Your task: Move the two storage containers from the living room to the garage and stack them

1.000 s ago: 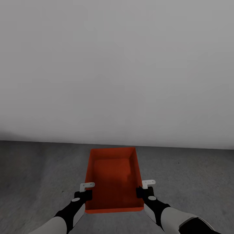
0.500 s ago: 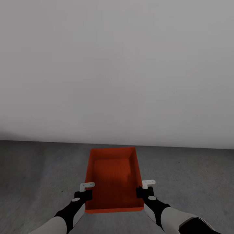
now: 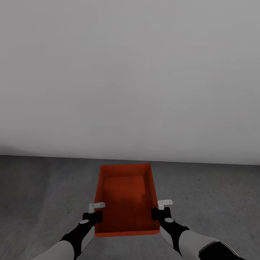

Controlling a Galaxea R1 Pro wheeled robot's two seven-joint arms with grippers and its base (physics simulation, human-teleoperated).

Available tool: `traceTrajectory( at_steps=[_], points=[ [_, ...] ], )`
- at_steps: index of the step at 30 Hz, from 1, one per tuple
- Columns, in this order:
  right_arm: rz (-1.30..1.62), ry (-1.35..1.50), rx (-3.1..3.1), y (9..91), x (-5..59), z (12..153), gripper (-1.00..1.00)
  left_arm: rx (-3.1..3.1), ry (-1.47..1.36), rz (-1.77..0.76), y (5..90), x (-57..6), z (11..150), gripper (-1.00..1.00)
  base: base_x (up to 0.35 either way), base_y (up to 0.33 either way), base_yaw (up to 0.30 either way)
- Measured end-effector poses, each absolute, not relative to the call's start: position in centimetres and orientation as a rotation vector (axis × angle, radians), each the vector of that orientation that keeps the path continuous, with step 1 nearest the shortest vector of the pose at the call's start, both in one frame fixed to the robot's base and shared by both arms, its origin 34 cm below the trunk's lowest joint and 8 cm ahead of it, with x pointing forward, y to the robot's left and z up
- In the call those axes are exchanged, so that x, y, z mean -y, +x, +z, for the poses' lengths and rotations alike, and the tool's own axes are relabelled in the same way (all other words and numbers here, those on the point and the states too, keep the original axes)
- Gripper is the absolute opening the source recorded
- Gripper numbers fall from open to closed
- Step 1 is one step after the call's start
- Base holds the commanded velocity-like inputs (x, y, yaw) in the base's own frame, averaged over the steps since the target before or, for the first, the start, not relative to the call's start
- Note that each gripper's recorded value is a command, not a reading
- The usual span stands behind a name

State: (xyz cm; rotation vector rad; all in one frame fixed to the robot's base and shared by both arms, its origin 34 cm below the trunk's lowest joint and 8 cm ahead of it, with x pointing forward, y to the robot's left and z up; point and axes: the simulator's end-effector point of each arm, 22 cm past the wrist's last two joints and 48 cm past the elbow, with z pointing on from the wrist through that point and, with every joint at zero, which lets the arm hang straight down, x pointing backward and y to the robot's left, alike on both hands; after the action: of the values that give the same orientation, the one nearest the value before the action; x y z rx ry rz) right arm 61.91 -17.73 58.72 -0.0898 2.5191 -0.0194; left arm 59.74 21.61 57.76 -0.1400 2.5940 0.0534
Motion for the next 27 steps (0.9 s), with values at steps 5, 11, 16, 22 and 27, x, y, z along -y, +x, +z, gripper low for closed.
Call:
traceTrajectory(
  at_steps=[5, 11, 16, 22, 27],
  points=[
    [-0.019, -0.09, -2.519, 62.0, 17.7, 58.1, -1.0, -2.594, -0.14, 0.053, 59.8, -21.6, 57.1, -1.0, 0.0, 0.0, 0.0],
    [-0.019, -0.09, -2.519, 62.1, 17.7, 57.2, -1.0, -2.594, -0.14, 0.053, 59.9, -21.6, 56.3, -1.0, 0.0, 0.0, 0.0],
    [-0.019, -0.09, -2.519, 62.1, 17.7, 56.5, -1.0, -2.594, -0.14, 0.053, 59.9, -21.6, 55.6, -1.0, 0.0, 0.0, 0.0],
    [-0.019, -0.09, -2.518, 62.1, 17.7, 55.6, -1.0, -2.593, -0.14, 0.053, 60.0, -21.6, 54.7, -1.0, 0.0, 0.0, 0.0],
    [-0.019, -0.09, -2.519, 62.2, 17.7, 54.9, -1.0, -2.593, -0.14, 0.053, 60.0, -21.6, 53.9, -1.0, 0.0, 0.0, 0.0]
  ],
)
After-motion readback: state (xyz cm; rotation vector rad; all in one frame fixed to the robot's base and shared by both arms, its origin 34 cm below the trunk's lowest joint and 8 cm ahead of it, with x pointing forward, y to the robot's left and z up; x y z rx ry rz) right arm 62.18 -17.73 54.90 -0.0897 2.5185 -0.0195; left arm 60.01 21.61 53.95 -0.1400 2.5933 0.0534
